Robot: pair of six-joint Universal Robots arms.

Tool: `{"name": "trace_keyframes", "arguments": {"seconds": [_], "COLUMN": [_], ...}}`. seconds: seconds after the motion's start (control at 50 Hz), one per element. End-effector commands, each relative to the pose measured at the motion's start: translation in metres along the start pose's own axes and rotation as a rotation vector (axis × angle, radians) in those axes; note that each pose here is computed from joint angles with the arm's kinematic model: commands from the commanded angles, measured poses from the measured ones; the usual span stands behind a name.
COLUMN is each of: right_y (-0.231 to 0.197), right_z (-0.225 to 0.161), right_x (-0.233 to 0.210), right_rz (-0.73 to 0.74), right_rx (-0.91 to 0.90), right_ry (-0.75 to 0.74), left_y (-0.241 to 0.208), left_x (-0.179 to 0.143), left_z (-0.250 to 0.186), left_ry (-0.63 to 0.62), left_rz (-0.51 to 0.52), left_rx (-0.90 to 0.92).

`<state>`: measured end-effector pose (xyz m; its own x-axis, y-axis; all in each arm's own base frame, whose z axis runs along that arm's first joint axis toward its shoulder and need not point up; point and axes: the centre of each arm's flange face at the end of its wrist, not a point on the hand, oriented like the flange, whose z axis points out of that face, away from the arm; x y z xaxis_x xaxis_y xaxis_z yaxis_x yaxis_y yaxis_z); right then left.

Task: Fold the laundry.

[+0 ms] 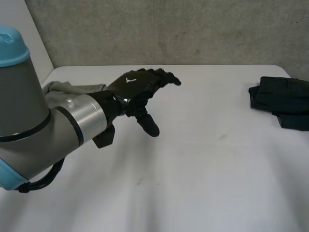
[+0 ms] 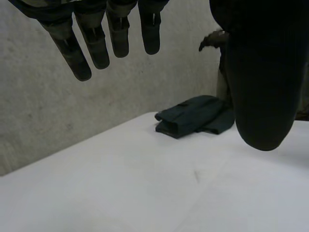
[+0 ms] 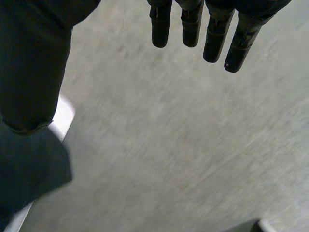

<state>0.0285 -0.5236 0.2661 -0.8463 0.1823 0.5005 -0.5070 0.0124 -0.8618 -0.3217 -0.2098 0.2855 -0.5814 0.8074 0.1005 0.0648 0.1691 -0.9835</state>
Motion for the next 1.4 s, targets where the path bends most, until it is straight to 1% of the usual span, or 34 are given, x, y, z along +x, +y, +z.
{"name": "trace_keyframes", "arguments": {"seconds": [0.02, 0.04, 0.1, 0.12, 0.16, 0.18, 0.2, 0.22, 0.26, 0.28, 0.3, 0.32, 0.34, 0.4, 0.42, 0.44, 0.5, 0.52, 0.6, 0.7, 0.82, 0.9, 0.98, 1.04, 1.06, 1.14, 1.16, 1.2, 1.22, 1.26, 1.28, 1.34, 1.36, 1.4], "right_y": [-0.111, -0.123, -0.128, -0.133, -0.143, -0.150, -0.153, -0.152, -0.143, -0.138, -0.134, -0.130, -0.125, -0.115, -0.104, -0.098, -0.076, -0.070, -0.051, -0.034, -0.025, -0.024, -0.024, -0.026, -0.027, -0.029, -0.029, -0.028, -0.030, -0.033, -0.034, -0.034, -0.035, -0.036], "right_z": [-0.051, -0.067, -0.090, -0.111, -0.138, -0.164, -0.177, -0.189, -0.221, -0.230, -0.239, -0.248, -0.267, -0.292, -0.304, -0.309, -0.323, -0.325, -0.335, -0.346, -0.354, -0.355, -0.355, -0.355, -0.355, -0.351, -0.349, -0.342, -0.340, -0.333, -0.328, -0.311, -0.306, -0.299], "right_x": [-0.025, -0.040, -0.066, -0.083, -0.100, -0.116, -0.125, -0.133, -0.157, -0.164, -0.171, -0.176, -0.185, -0.194, -0.199, -0.201, -0.205, -0.206, -0.209, -0.211, -0.211, -0.211, -0.211, -0.210, -0.209, -0.206, -0.204, -0.200, -0.199, -0.193, -0.190, -0.177, -0.173, -0.166], "right_rz": [0.100, 0.141, 0.192, 0.212, 0.219, 0.218, 0.220, 0.219, 0.211, 0.209, 0.205, 0.202, 0.194, 0.172, 0.147, 0.133, 0.083, 0.075, 0.059, 0.054, 0.050, 0.049, 0.050, 0.051, 0.051, 0.056, 0.057, 0.060, 0.063, 0.070, 0.075, 0.087, 0.093, 0.103], "right_rx": [0.178, 0.186, 0.166, 0.159, 0.170, 0.186, 0.198, 0.199, 0.190, 0.183, 0.178, 0.172, 0.166, 0.149, 0.126, 0.113, 0.067, 0.057, 0.021, -0.008, -0.023, -0.027, -0.025, -0.020, -0.017, -0.010, -0.012, -0.016, -0.013, -0.004, -0.002, -0.004, -0.004, -0.002], "right_ry": [-0.056, -0.111, -0.218, -0.301, -0.398, -0.493, -0.539, -0.580, -0.695, -0.724, -0.752, -0.775, -0.823, -0.885, -0.913, -0.924, -0.953, -0.958, -0.973, -0.988, -1.014, -1.020, -1.020, -1.016, -1.015, -0.998, -0.992, -0.964, -0.955, -0.926, -0.911, -0.848, -0.830, -0.801], "left_y": [-0.031, -0.033, -0.045, -0.046, -0.050, -0.051, -0.051, -0.049, -0.041, -0.036, -0.025, -0.020, -0.014, 0.013, 0.019, 0.032, 0.050, 0.062, 0.088, 0.111, 0.127, 0.133, 0.126, 0.106, 0.086, 0.050, 0.039, 0.033, 0.028, 0.023, 0.023, 0.028, 0.033, 0.041], "left_x": [-0.026, -0.032, -0.056, -0.062, -0.088, -0.098, -0.107, -0.127, -0.149, -0.159, -0.180, -0.187, -0.195, -0.223, -0.230, -0.244, -0.267, -0.280, -0.303, -0.323, -0.342, -0.344, -0.335, -0.320, -0.310, -0.287, -0.274, -0.261, -0.239, -0.212, -0.183, -0.142, -0.116, -0.090], "left_z": [-0.006, -0.007, -0.010, -0.010, -0.012, -0.013, -0.015, -0.018, -0.019, -0.019, -0.020, -0.020, -0.020, -0.020, -0.020, -0.021, -0.025, -0.026, -0.023, -0.015, -0.014, -0.010, 0.000, 0.012, 0.016, 0.017, 0.017, 0.019, 0.025, 0.031, 0.037, 0.041, 0.042, 0.043], "left_ry": [-0.089, -0.111, -0.196, -0.216, -0.287, -0.313, -0.336, -0.385, -0.434, -0.454, -0.497, -0.510, -0.526, -0.574, -0.584, -0.606, -0.645, -0.662, -0.694, -0.723, -0.757, -0.760, -0.752, -0.773, -0.797, -0.833, -0.818, -0.793, -0.745, -0.686, -0.613, -0.501, -0.422, -0.336], "left_rz": [0.059, 0.065, 0.093, 0.098, 0.107, 0.109, 0.112, 0.120, 0.124, 0.127, 0.145, 0.154, 0.164, 0.222, 0.240, 0.279, 0.322, 0.343, 0.356, 0.357, 0.375, 0.374, 0.390, 0.431, 0.445, 0.407, 0.367, 0.335, 0.292, 0.251, 0.213, 0.152, 0.114, 0.074], "left_rx": [0.142, 0.156, 0.214, 0.225, 0.250, 0.253, 0.255, 0.247, 0.221, 0.204, 0.165, 0.148, 0.126, 0.024, 0.001, -0.049, -0.115, -0.155, -0.222, -0.265, -0.297, -0.303, -0.273, -0.206, -0.144, -0.005, 0.045, 0.074, 0.104, 0.131, 0.142, 0.135, 0.119, 0.095]}}
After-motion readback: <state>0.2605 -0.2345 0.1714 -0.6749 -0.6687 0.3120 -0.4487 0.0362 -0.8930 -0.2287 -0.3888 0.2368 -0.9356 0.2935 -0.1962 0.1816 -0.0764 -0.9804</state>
